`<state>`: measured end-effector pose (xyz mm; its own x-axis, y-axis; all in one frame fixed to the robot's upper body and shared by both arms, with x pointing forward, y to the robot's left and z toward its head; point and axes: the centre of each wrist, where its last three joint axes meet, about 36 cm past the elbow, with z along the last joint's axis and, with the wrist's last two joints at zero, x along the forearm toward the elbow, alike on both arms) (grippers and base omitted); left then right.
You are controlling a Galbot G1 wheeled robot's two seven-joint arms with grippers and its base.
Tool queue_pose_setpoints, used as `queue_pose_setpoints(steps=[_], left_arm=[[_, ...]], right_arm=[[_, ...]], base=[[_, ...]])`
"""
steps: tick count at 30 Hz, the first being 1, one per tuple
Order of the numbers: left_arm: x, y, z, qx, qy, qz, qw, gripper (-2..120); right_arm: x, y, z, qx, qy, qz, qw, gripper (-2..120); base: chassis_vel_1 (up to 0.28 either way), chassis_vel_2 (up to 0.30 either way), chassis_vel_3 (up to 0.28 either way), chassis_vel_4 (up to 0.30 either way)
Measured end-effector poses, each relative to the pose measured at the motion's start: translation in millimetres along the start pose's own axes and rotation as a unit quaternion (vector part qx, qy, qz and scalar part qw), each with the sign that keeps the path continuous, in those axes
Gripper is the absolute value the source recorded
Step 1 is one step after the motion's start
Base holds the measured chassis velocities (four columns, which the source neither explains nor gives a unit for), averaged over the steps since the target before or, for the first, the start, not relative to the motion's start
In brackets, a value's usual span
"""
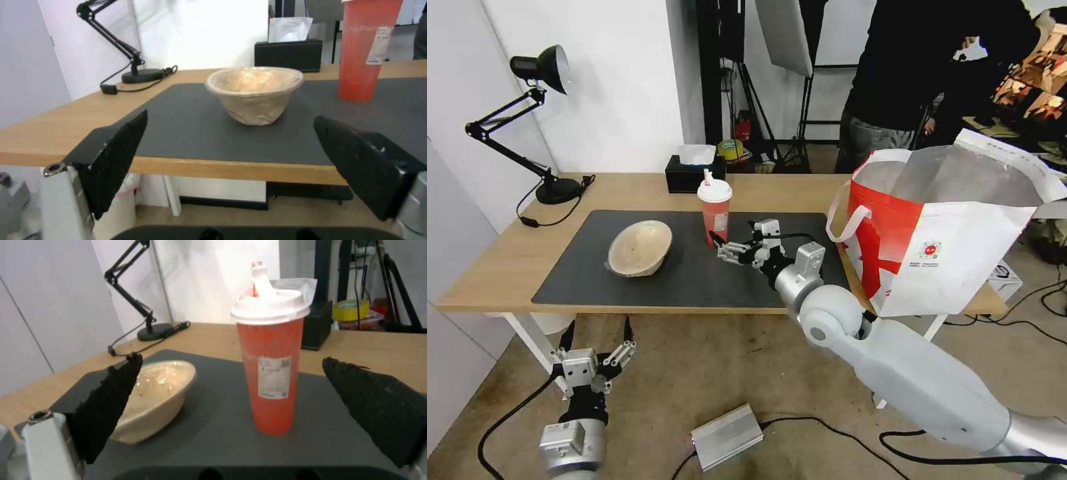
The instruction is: Pick up the trash from the table and place it into the takeout bag.
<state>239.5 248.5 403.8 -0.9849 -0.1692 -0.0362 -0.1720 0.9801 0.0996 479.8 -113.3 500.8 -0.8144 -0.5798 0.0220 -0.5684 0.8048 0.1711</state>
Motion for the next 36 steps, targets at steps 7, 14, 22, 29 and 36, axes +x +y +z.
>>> queue_pose_setpoints(steps=[7,14,22,29,36], left_arm=[[1,3.1,-3.4,0.000,-0.003,-0.004,1.0000,100],[1,5.4,-2.4,0.002,-0.002,-0.005,1.0000,100],[0,5.5,0.9,0.002,0.002,-0.005,1.0000,100],[1,4.5,1.7,0.004,0.003,-0.005,1.0000,100],[1,3.9,1.3,0.005,0.002,-0.005,1.0000,100]], right_arm=[[-15,-7,0,-0.011,-0.002,0.013,1.000,100],[-27,-20,16,-0.014,0.006,0.028,0.999,100],[-33,-28,30,-0.016,0.017,0.039,0.999,100],[-40,-34,36,-0.013,0.020,0.045,0.999,100],[-48,-39,41,-0.010,0.018,0.048,0.999,100]], base=[[0.000,0.000,0.000,0.000],[0.000,0.000,0.000,0.000],[0.000,0.000,0.000,0.000],[0.000,0.000,0.000,0.000],[0.000,0.000,0.000,0.000]])
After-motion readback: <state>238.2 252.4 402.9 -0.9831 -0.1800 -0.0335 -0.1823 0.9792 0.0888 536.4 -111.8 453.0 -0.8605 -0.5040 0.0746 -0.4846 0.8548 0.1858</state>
